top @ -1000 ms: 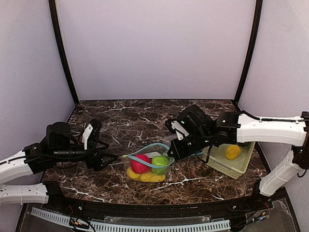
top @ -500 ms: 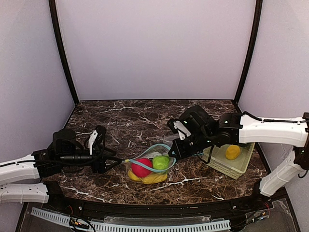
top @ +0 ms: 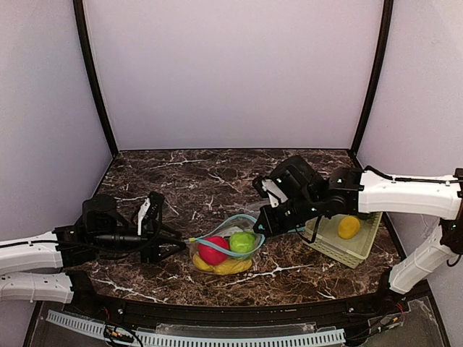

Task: Place the food in the zip-top bag and seal the zipper
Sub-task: Adjust the zipper food storage bag at the center of the board.

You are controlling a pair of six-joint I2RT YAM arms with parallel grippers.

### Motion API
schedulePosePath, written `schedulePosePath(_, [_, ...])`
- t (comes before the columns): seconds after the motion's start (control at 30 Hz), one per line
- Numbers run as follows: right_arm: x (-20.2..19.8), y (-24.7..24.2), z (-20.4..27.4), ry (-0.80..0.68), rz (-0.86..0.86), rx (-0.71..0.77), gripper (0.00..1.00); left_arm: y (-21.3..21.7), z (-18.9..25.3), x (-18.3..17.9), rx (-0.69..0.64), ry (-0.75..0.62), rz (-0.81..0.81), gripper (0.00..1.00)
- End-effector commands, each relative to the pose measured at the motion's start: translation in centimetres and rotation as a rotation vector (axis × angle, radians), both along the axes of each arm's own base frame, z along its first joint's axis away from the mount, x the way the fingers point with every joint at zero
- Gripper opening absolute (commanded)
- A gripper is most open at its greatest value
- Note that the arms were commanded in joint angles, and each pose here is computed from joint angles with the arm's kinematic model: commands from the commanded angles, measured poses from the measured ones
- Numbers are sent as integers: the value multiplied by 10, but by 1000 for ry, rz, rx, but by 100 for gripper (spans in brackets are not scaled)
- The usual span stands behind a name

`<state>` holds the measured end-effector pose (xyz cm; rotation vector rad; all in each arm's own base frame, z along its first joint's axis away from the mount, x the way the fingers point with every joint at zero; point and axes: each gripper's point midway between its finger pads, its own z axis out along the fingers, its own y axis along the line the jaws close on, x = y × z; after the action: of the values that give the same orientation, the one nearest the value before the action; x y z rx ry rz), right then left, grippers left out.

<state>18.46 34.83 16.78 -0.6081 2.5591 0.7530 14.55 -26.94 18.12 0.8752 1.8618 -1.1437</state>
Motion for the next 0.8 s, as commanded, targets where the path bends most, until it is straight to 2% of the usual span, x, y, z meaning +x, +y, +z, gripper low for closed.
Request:
schedulePosePath(0.0, [3, -1, 5, -5, -12, 30, 0, -4, -1, -3, 3, -4, -28, 43])
schedulePosePath(0.07, [2, -1, 5, -2, -13, 30, 0, -5, -1, -3, -1, -2, -31, 36])
schedulePosePath(0.27, [2, -1, 3, 0, -9, 28, 0, -7, 0, -1, -8, 2, -29, 29])
schedulePosePath(0.6, [1, 1, 2, 7, -4, 30, 0, -13, 5, -1, -12, 0, -51, 29])
schedulePosePath(0.77, [1, 1, 2, 11, -1, 30, 0, -15, 5, -1, -11, 5, -59, 27])
